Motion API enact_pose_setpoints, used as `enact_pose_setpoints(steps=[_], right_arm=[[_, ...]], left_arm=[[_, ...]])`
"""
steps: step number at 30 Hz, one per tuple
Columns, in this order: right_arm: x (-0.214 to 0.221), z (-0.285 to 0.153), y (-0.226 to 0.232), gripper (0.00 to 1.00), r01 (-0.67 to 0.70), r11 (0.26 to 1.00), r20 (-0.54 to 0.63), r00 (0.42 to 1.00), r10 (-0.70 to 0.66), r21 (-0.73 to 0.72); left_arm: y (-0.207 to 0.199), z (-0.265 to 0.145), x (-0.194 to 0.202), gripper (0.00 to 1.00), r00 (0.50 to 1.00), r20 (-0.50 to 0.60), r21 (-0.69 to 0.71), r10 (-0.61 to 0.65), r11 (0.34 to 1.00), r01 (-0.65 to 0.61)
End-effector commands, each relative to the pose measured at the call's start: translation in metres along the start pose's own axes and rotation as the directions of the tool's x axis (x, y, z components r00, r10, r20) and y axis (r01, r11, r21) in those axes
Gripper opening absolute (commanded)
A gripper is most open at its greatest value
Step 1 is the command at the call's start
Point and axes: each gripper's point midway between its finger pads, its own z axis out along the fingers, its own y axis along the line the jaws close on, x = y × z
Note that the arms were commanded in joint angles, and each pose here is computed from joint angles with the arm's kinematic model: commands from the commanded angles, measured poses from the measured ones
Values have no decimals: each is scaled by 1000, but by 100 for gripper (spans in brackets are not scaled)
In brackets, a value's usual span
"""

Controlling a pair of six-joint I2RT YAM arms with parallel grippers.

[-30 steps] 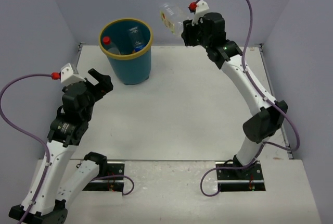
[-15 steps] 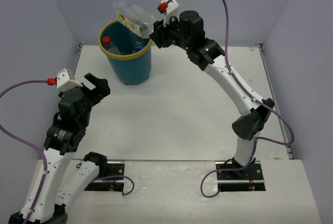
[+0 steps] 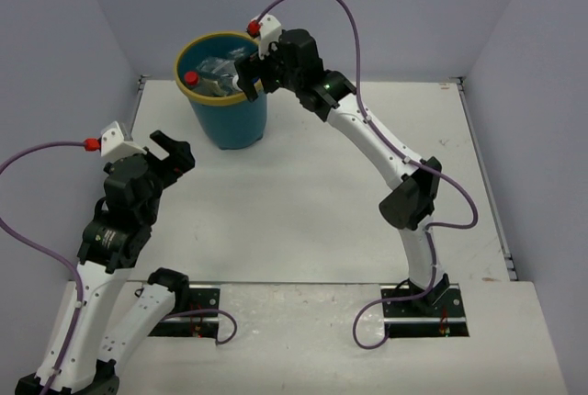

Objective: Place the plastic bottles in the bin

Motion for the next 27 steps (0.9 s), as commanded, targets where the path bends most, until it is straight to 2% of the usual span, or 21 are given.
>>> enact_pose_setpoints(steps=[1, 6, 8, 9, 13, 14, 17, 19, 22, 23, 24, 27], right_arm=[[-58, -40, -5, 99, -3, 999, 136, 991, -4, 54], [-76, -67, -4, 99, -24, 998, 183, 983, 13, 59], [-70, -75, -10, 99, -79, 992, 183, 981, 60, 98], [-80, -88, -12, 99, -82, 991, 207, 977, 59, 105], [-73, -136, -36, 99, -117, 968, 219, 973, 68, 223], [-55, -138, -43, 99, -125, 959, 188, 979, 78, 254], [-36, -183, -65, 99, -204, 933, 221, 965, 141, 297], [5, -198, -78, 99, -276, 903, 206, 954, 217, 330], [50, -229, -96, 99, -381, 835, 235, 922, 309, 397], [87, -247, -100, 99, -422, 791, 242, 906, 348, 442], [102, -256, -105, 99, -443, 759, 253, 896, 364, 478], [156, -281, -101, 99, -496, 695, 271, 868, 417, 521]], left_arm=[[3, 0, 4, 100, 1000, -12, -7, -3, 1000, 3], [3, 0, 6, 100, 1000, -18, -6, -6, 1000, 6], [2, 2, 7, 100, 1000, -19, -6, -6, 1000, 6], [3, 3, 8, 100, 1000, -22, -9, -5, 1000, 5], [0, 7, 18, 100, 998, -62, 2, -8, 1000, 8], [-1, 8, 22, 100, 997, -72, 12, -8, 1000, 9], [1, 12, 29, 100, 997, -82, 11, -8, 1000, 9], [2, 14, 34, 100, 996, -87, 7, -7, 1000, 8], [4, 19, 39, 100, 995, -96, -1, -5, 1000, 5], [5, 22, 43, 100, 995, -103, -3, -7, 1000, 6], [5, 24, 47, 100, 994, -113, -3, -6, 1000, 5], [5, 29, 55, 100, 991, -131, 1, 3, 1000, -3]])
